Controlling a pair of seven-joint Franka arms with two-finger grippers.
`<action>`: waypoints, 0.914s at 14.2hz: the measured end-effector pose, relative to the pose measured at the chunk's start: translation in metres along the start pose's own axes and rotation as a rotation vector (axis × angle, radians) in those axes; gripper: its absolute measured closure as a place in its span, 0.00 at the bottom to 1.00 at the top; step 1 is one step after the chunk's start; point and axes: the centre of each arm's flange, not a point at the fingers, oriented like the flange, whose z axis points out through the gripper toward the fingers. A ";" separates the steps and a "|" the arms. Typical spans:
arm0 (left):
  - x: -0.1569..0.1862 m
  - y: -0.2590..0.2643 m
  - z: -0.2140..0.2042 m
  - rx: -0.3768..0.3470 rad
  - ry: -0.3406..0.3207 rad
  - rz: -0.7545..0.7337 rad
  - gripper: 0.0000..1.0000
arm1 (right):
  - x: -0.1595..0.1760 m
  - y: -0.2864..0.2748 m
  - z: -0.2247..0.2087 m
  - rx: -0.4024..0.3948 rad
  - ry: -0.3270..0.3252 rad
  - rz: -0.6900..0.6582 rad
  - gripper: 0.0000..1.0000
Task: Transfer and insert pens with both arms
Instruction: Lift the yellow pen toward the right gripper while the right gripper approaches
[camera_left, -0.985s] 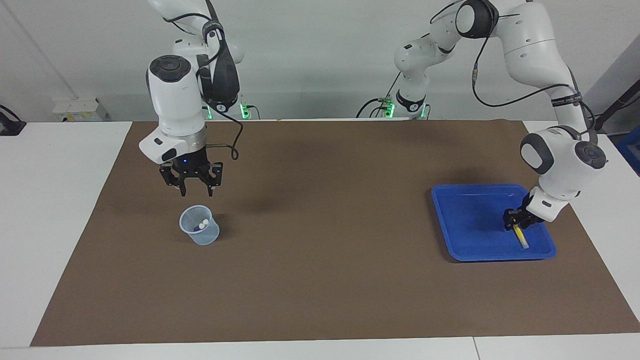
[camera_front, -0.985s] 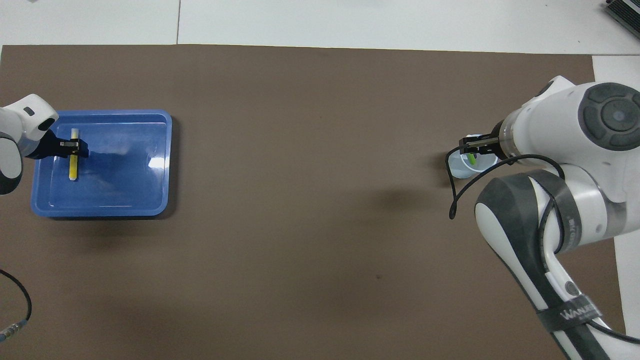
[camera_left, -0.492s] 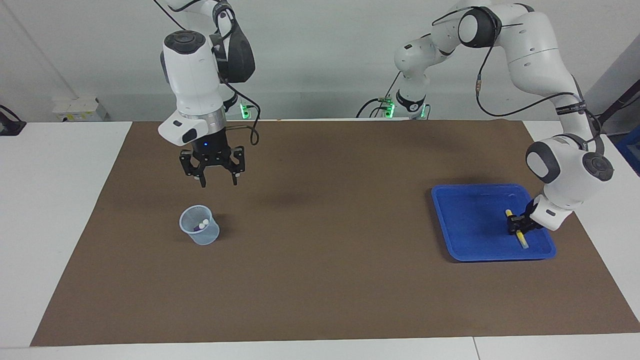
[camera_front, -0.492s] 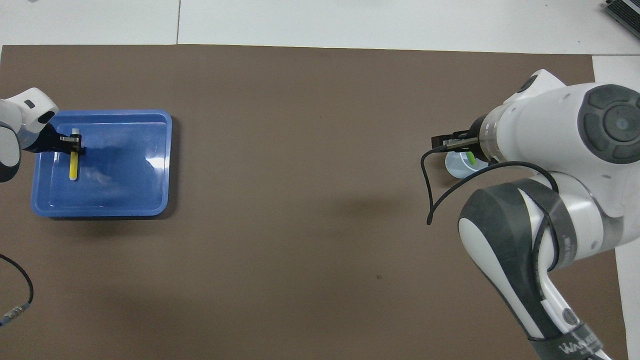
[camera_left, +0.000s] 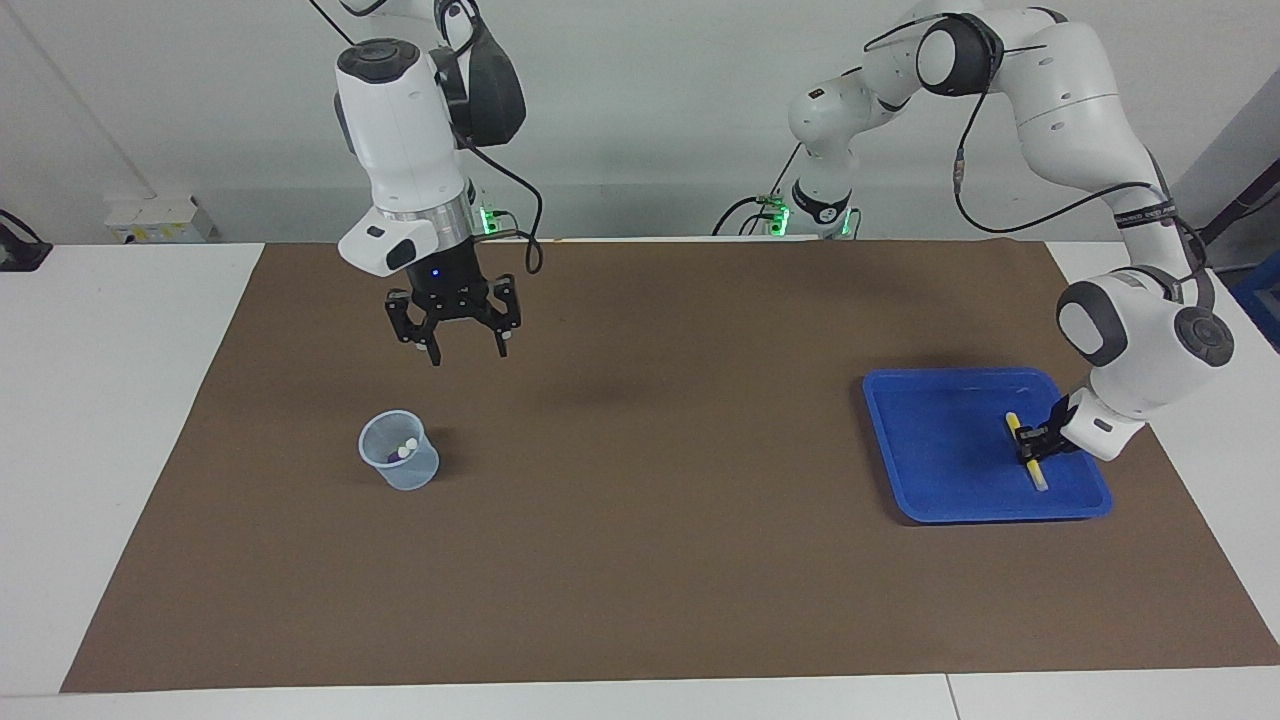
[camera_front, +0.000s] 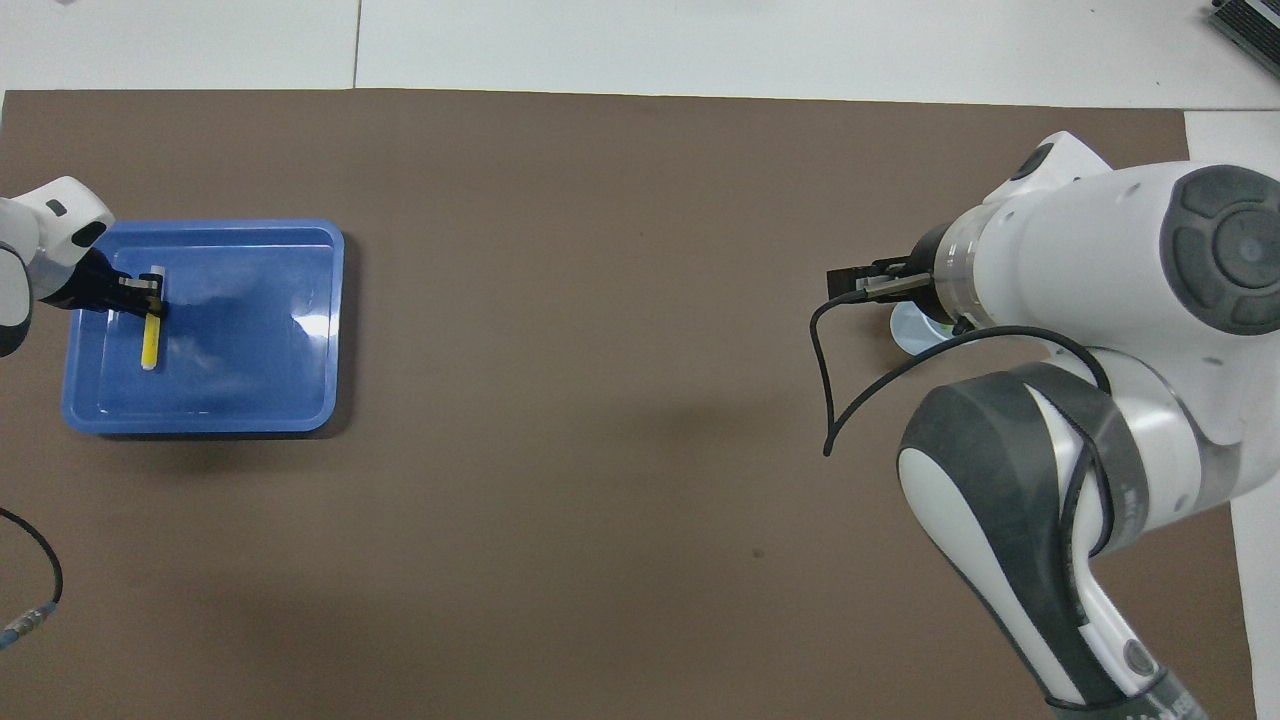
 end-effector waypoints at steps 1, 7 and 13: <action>-0.003 0.003 -0.002 -0.041 -0.027 -0.020 0.83 | -0.001 -0.005 -0.001 0.003 0.001 -0.008 0.15; -0.024 0.013 -0.022 -0.198 -0.148 -0.094 0.83 | -0.005 -0.031 -0.004 0.072 -0.007 0.017 0.14; -0.036 0.039 -0.026 -0.334 -0.283 -0.314 0.83 | -0.009 -0.058 -0.008 0.138 -0.028 0.242 0.14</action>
